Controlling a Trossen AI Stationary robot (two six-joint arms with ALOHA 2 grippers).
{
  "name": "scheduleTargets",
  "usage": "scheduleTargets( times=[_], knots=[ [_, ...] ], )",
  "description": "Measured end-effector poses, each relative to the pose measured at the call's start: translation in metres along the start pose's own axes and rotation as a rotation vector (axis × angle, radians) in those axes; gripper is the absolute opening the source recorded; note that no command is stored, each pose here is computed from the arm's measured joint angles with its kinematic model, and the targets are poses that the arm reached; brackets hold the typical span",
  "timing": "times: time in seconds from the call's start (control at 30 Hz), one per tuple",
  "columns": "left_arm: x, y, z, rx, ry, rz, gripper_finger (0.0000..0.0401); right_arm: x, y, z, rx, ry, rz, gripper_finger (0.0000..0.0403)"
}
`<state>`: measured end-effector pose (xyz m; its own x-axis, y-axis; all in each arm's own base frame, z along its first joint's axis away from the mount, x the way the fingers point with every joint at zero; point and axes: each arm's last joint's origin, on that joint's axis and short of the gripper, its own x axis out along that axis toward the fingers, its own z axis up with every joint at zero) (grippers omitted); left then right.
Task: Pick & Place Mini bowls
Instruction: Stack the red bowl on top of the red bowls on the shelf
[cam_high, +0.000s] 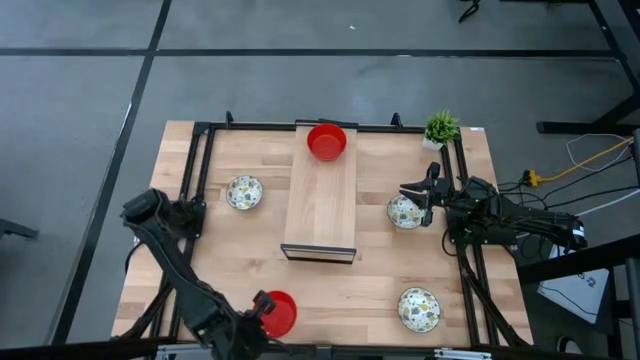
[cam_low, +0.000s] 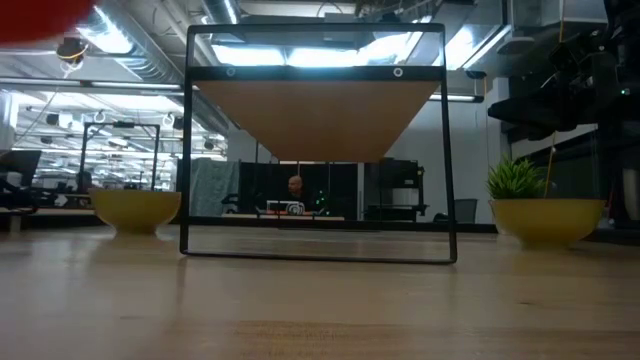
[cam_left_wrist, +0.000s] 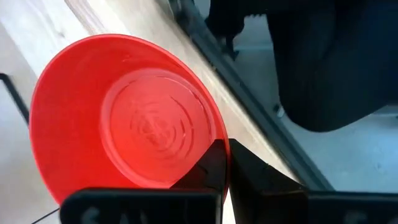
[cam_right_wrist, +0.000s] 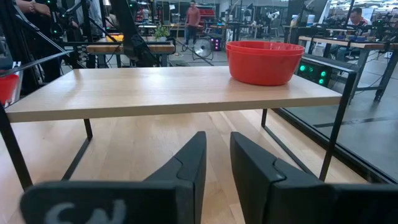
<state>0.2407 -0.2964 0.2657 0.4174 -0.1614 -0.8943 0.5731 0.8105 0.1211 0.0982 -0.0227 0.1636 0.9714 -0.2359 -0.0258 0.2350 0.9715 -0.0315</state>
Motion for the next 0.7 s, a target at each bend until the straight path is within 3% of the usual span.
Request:
scheduleTargets(
  times=[0.2,0.43,0.7],
  knots=[
    [-0.049,0.007,-0.002,0.034,-0.131,0.023,0.0003,0.0,0.0,0.0,0.0,0.001,-0.001,0.0075],
    [-0.108,0.034,-0.011,-0.002,-0.293,0.12,0.0003,0.0,0.0,0.0,0.0,0.0,0.0,0.0075],
    [-0.14,0.068,-0.02,-0.027,-0.374,0.248,0.0003,0.0,0.0,0.0,0.0,0.0,0.0,0.0075]
  ],
)
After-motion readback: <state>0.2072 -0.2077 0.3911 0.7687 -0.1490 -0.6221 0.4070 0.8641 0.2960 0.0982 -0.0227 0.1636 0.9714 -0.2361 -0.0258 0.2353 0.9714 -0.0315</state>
